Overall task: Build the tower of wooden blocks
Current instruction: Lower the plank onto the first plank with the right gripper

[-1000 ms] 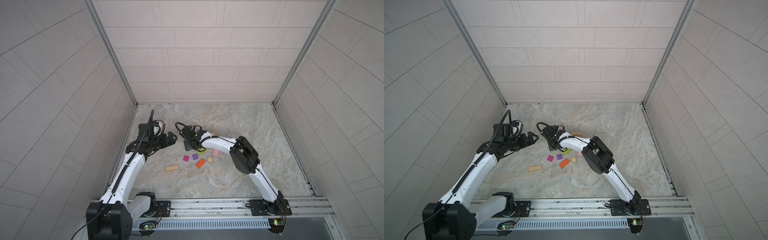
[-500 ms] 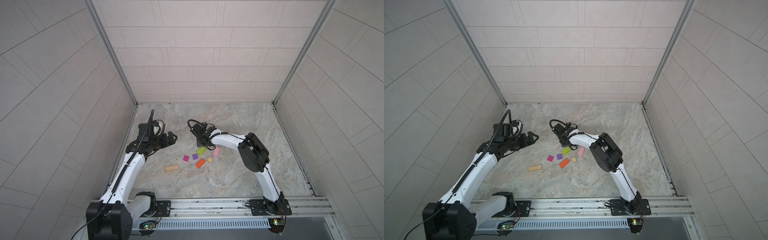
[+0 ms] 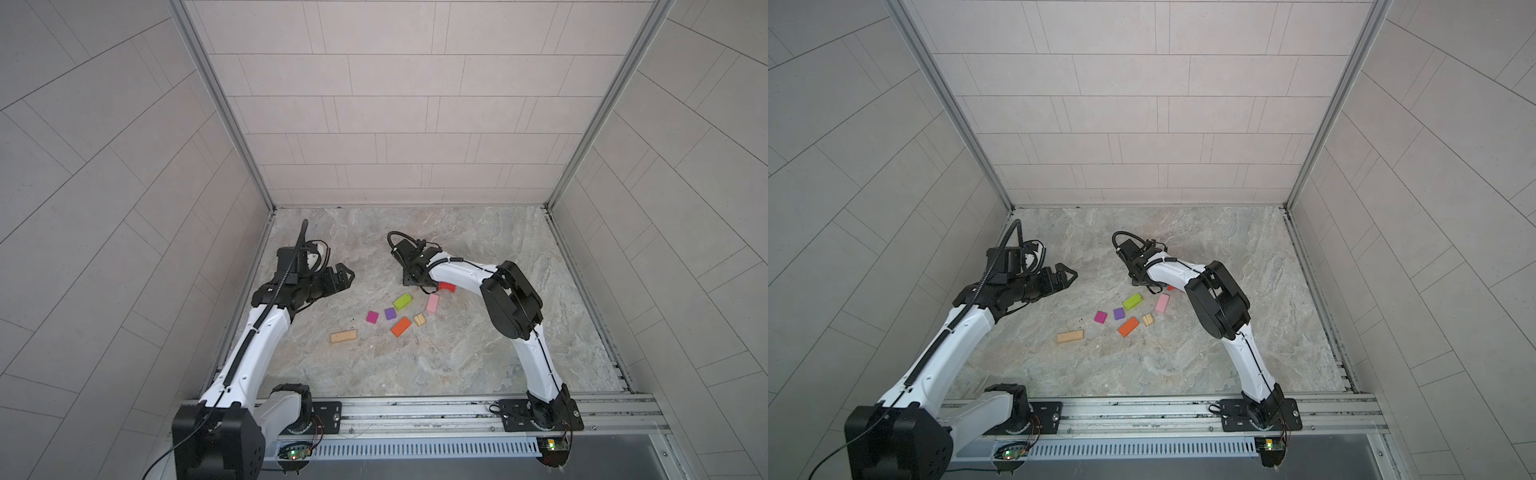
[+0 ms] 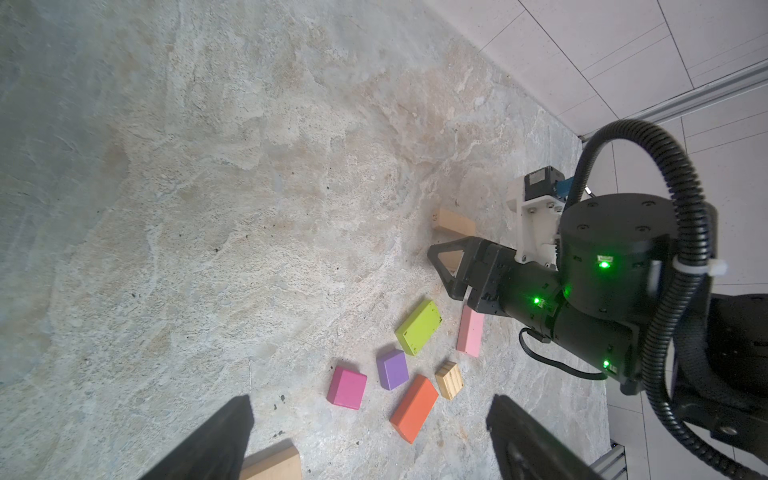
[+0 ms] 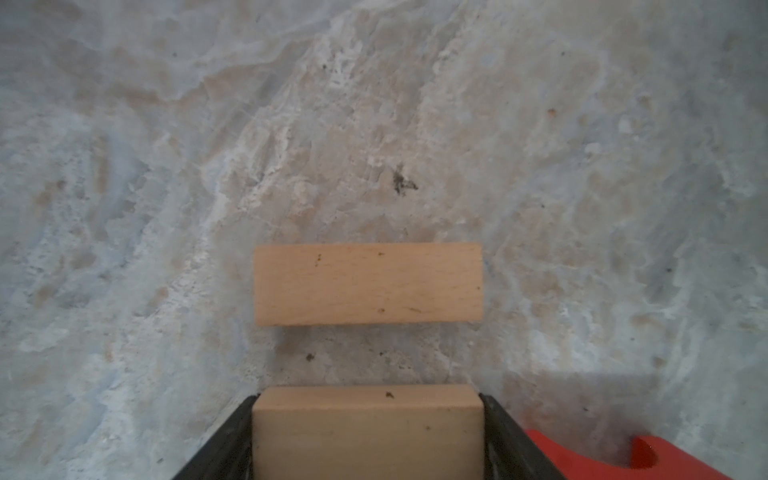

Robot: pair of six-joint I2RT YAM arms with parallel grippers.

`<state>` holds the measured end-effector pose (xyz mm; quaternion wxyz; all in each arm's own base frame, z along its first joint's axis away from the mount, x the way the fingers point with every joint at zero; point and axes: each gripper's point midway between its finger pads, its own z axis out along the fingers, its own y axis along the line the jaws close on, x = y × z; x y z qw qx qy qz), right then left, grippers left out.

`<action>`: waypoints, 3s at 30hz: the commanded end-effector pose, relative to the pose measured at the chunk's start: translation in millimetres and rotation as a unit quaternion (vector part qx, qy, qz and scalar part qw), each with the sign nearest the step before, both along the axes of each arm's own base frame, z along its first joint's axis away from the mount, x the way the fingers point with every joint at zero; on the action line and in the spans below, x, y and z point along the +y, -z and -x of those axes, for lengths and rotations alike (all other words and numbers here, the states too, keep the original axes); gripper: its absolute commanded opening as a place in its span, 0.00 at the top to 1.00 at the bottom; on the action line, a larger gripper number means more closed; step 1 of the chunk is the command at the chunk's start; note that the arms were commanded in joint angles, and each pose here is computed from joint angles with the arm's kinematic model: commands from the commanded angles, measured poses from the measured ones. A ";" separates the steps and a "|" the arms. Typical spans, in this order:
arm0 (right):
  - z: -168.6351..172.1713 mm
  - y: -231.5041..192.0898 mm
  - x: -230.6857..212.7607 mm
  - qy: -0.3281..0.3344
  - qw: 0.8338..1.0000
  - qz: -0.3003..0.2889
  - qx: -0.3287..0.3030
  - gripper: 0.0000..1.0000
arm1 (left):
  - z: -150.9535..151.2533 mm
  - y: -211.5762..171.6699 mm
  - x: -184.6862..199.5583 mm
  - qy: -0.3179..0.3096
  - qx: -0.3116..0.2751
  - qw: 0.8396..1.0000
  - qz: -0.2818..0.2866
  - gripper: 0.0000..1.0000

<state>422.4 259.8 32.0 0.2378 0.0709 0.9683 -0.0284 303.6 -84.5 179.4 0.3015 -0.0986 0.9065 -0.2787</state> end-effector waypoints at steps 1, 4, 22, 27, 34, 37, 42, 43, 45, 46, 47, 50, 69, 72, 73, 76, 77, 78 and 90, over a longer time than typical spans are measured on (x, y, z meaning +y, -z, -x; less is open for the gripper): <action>5.8 4.0 -16.3 0.016 1.000 0.011 0.020 0.48 | -0.2 1.5 1.6 -0.003 -0.001 1.000 0.001 0.05; 4.3 5.0 -17.7 0.015 1.000 0.006 0.023 0.48 | -0.2 0.5 2.1 -0.004 -0.003 1.000 0.001 0.05; -5.0 14.9 -15.3 -0.006 0.999 0.008 0.035 0.44 | -0.1 0.3 2.4 -0.004 -0.004 1.000 -0.001 0.05; -8.1 15.3 -16.4 -0.002 0.999 0.002 0.034 0.43 | 0.0 0.7 2.6 -0.004 -0.003 1.000 -0.001 0.05; -10.5 18.2 -12.5 -0.006 0.999 -0.008 0.037 0.43 | -0.2 1.1 2.5 -0.004 -0.003 1.000 -0.002 0.05; -11.0 19.7 -10.6 -0.007 0.999 -0.011 0.038 0.43 | -0.2 0.4 2.8 -0.004 -0.004 1.000 -0.002 0.05; -12.2 21.3 -9.9 -0.009 0.999 -0.009 0.039 0.42 | -0.2 0.2 2.6 -0.004 -0.004 1.000 -0.001 0.05; -12.3 21.1 -9.3 -0.010 0.999 -0.008 0.039 0.42 | -0.2 0.4 2.8 -0.005 -0.003 1.000 -0.002 0.05; -13.0 21.6 -9.7 -0.009 0.999 -0.008 0.039 0.42 | -0.1 0.3 2.6 -0.004 -0.003 1.000 -0.001 0.05; -13.4 22.0 -9.8 -0.009 0.999 -0.007 0.040 0.42 | 0.1 0.8 2.9 -0.004 -0.003 1.000 -0.002 0.05; -13.5 21.8 -9.7 -0.009 0.999 -0.006 0.040 0.42 | -0.1 0.6 2.9 -0.005 -0.003 1.000 -0.002 0.05; -13.7 23.4 -9.6 -0.008 0.999 -0.004 0.041 0.42 | 0.0 0.2 2.6 -0.004 -0.004 1.000 -0.002 0.05; -16.7 26.6 -12.8 0.002 0.999 -0.002 0.039 0.41 | 0.1 -0.5 2.4 -0.003 -0.005 1.000 -0.001 0.05; -16.9 27.7 -13.6 0.002 0.999 -0.001 0.040 0.41 | -0.1 -0.5 2.4 -0.003 -0.005 1.000 -0.001 0.05; -16.7 28.5 -13.1 0.002 0.999 -0.001 0.040 0.41 | 0.2 -0.3 2.0 -0.003 -0.005 1.000 0.000 0.05; -18.0 28.7 -13.3 0.001 0.999 0.000 0.040 0.40 | 0.0 -0.3 1.9 -0.003 -0.005 1.000 0.000 0.05; -17.5 28.8 -13.8 0.001 0.999 0.003 0.040 0.40 | 0.0 -0.3 2.0 -0.003 -0.005 1.000 0.000 0.05; -17.8 28.9 -14.4 0.000 0.999 0.004 0.039 0.40 | 0.0 -0.4 2.0 -0.003 -0.005 1.000 0.000 0.05; -20.6 30.5 -16.4 0.003 0.999 0.005 0.039 0.39 | -0.2 -0.5 1.9 -0.002 -0.006 1.000 0.000 0.05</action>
